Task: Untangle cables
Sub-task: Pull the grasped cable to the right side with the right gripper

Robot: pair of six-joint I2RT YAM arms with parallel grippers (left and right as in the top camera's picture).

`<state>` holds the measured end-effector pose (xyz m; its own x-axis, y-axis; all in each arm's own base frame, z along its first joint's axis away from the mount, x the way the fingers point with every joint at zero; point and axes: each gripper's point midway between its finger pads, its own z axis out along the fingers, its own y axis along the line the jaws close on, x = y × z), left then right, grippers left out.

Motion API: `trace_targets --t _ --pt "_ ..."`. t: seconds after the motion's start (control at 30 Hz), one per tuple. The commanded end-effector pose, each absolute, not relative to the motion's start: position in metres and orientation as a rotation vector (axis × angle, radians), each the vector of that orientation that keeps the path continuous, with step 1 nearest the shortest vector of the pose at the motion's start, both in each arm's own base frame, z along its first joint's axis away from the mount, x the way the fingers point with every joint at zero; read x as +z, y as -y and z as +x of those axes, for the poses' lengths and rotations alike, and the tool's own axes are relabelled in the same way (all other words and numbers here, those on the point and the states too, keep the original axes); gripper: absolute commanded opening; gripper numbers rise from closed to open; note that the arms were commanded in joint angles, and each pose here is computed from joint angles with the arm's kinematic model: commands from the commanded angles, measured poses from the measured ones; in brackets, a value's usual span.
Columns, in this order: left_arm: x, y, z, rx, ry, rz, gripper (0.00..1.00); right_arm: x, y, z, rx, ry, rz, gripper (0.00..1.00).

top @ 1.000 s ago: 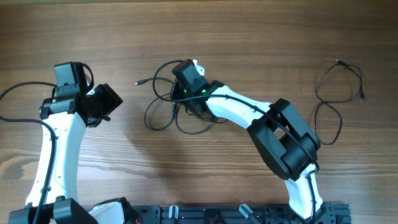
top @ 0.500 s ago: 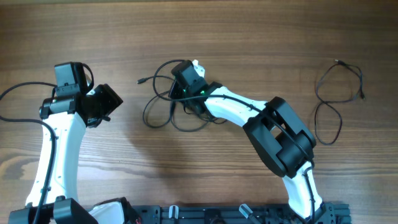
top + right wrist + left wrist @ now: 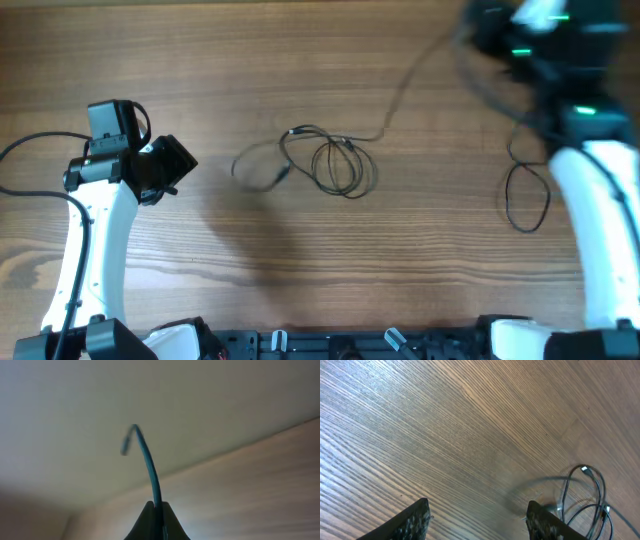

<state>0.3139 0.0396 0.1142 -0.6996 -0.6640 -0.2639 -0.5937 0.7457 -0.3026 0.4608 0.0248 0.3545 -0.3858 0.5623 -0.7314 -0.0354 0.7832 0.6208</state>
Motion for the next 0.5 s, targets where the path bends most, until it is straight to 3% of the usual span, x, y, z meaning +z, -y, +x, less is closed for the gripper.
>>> trace_targets --t 0.0,0.07,0.17,0.27,0.3,0.37,0.47 --pt "0.117 -0.038 0.314 -0.296 -2.576 -0.977 0.64 0.382 0.101 0.435 0.514 -1.713 0.653 0.04" --pt "0.117 -0.038 0.314 -0.296 -2.576 -0.977 0.64 0.364 0.149 0.421 0.444 -1.719 0.783 0.04" --pt "0.117 -0.038 0.314 -0.296 -2.576 -0.977 0.64 0.298 0.196 0.408 0.339 -1.865 0.948 0.05" --pt "0.117 -0.038 0.314 -0.296 -2.577 -0.977 0.64 0.227 0.183 0.415 0.432 -2.079 0.994 0.74" --pt "0.117 -0.038 0.314 -0.296 -2.577 -0.977 0.64 0.218 0.168 0.418 0.509 -2.132 0.931 0.81" --pt "0.117 -0.038 0.314 -0.296 -2.577 -0.977 0.64 0.201 0.130 0.420 0.652 -2.249 0.796 0.82" --pt "0.117 -0.038 0.314 -0.296 -2.577 -0.977 0.64 0.183 0.088 0.416 0.624 -2.396 0.701 0.90"
